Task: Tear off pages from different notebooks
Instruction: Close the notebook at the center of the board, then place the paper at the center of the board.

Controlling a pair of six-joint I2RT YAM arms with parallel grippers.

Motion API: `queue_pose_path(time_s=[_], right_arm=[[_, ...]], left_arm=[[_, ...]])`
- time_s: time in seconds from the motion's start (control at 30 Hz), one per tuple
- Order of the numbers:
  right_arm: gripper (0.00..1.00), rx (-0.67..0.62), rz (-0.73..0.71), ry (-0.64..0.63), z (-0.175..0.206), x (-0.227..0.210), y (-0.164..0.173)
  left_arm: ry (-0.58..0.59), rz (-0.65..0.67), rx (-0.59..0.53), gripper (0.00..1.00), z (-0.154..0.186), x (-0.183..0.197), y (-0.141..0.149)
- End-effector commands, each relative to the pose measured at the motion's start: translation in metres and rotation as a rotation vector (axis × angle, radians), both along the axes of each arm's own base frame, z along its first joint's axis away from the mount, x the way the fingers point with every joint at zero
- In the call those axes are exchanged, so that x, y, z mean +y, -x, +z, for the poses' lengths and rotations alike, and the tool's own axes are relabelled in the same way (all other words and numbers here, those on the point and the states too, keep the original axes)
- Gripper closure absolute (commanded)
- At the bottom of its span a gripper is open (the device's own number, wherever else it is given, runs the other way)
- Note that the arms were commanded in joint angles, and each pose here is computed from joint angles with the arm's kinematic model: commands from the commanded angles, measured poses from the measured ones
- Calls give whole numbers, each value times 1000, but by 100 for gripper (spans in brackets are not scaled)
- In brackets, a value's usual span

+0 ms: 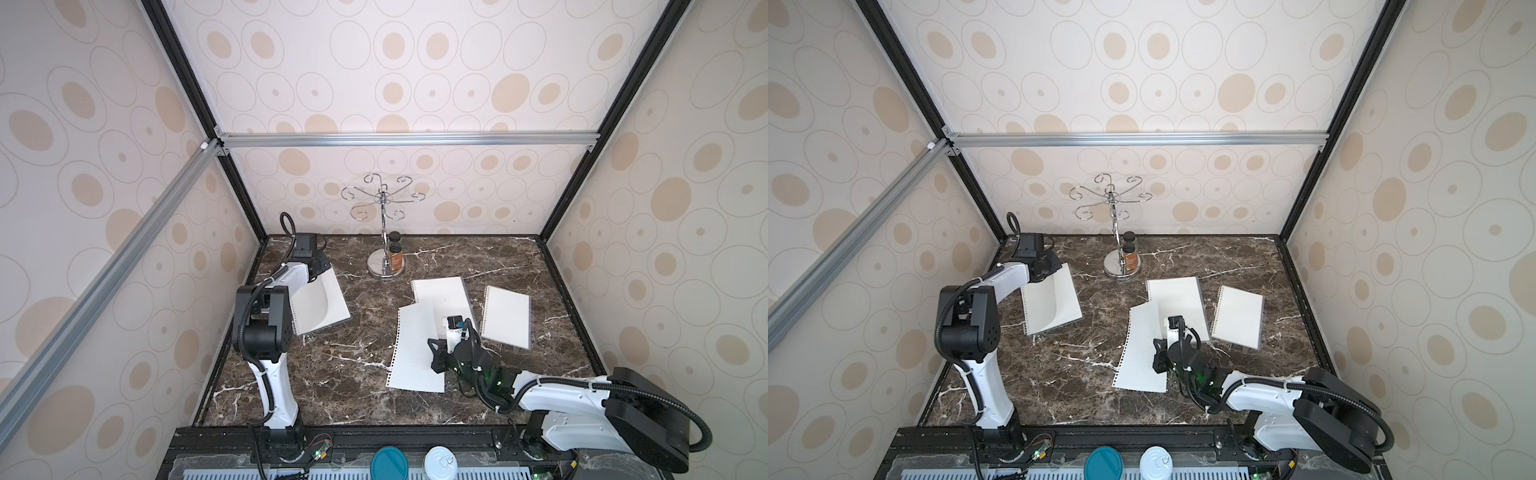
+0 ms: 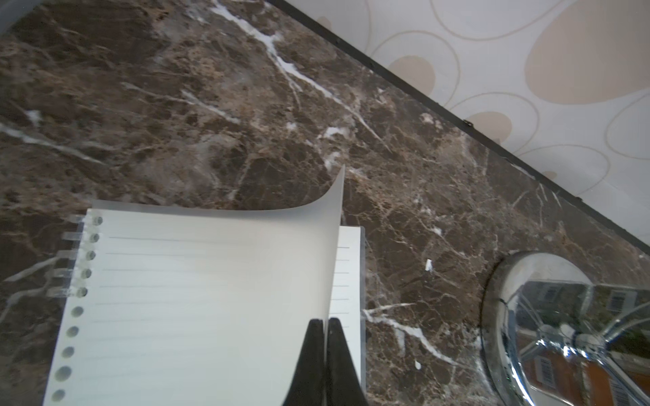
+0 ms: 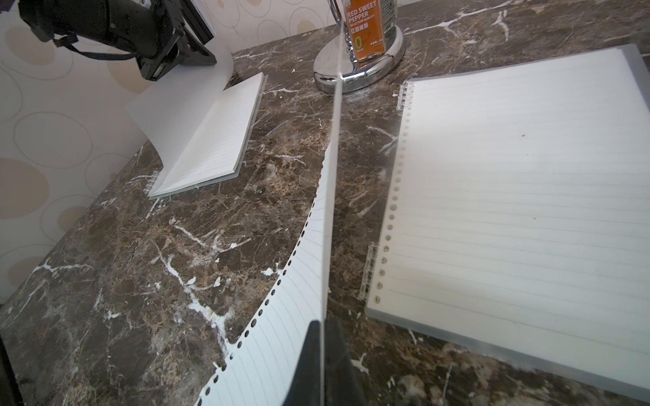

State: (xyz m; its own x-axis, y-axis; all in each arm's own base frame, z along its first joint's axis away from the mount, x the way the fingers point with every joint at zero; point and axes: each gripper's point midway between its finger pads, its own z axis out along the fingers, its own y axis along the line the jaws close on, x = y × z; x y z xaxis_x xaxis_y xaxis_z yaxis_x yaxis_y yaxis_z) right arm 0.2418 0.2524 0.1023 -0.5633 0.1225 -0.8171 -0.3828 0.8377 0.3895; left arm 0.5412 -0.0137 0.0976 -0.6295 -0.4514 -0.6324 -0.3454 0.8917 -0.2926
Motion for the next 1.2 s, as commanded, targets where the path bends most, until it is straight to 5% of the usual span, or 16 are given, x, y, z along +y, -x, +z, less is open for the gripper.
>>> queue_pose_path(time_s=[0.0, 0.1, 0.33, 0.5, 0.67, 0.9, 1.17], right_arm=[[100, -6, 22, -50, 10, 12, -4], [100, 6, 34, -62, 9, 16, -3], [100, 17, 64, -75, 9, 24, 0], [100, 26, 105, -86, 13, 42, 2], [100, 96, 160, -185, 11, 87, 3], [100, 204, 316, -310, 3, 175, 23], [100, 340, 280, -327, -35, 201, 30]], left_arm=[[-29, -55, 0, 100, 5, -22, -11], [-34, -68, 15, 66, 1, -29, -12], [-44, -107, -53, 22, 40, -39, -3], [-25, -126, -179, 16, 100, -41, 29], [-37, -101, -372, 0, 157, -25, 112], [-121, 10, -420, 0, 147, 13, 222], [-37, -42, -337, 0, 140, -1, 244]])
